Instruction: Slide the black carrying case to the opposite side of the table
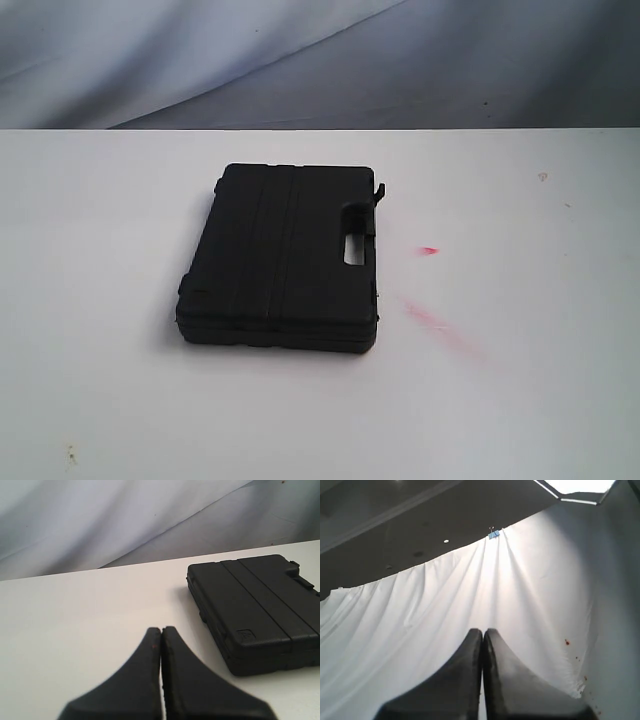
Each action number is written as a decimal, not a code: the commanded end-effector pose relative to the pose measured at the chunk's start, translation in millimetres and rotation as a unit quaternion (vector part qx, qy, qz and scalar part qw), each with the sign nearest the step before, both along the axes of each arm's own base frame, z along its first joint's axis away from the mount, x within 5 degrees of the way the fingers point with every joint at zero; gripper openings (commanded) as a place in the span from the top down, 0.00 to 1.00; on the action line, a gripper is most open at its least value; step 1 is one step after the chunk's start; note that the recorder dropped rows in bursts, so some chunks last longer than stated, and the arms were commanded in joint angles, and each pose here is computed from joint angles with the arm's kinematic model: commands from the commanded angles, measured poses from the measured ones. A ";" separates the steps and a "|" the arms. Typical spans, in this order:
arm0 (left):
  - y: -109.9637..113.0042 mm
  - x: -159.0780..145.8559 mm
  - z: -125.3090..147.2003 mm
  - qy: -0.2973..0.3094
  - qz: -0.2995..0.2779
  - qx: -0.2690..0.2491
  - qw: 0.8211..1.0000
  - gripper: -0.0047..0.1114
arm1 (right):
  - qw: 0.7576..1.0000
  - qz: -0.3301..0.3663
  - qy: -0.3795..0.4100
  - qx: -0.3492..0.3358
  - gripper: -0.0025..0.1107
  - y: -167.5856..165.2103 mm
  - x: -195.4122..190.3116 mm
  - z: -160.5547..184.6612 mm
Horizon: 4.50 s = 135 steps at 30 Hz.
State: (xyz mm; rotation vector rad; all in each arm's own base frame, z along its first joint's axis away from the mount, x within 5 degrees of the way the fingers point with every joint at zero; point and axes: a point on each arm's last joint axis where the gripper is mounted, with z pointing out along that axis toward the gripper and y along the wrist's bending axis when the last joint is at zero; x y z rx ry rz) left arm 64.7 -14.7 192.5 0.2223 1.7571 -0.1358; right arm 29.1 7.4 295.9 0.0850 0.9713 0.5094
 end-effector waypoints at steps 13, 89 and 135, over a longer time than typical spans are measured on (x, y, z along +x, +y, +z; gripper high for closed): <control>0.3 -0.2 0.0 -0.007 0.002 -0.003 1.000 0.96 | 0.984 -0.018 0.163 -0.065 0.98 12.7 83.5 81.2; 0.3 -0.2 0.0 -0.007 0.002 -0.003 1.000 0.96 | 0.620 0.150 0.722 -0.268 0.90 257.1 312.8 -79.6; 0.3 -0.2 0.0 -0.007 0.002 -0.003 1.000 0.96 | 0.592 0.046 0.748 -0.296 0.59 273.0 342.4 -127.5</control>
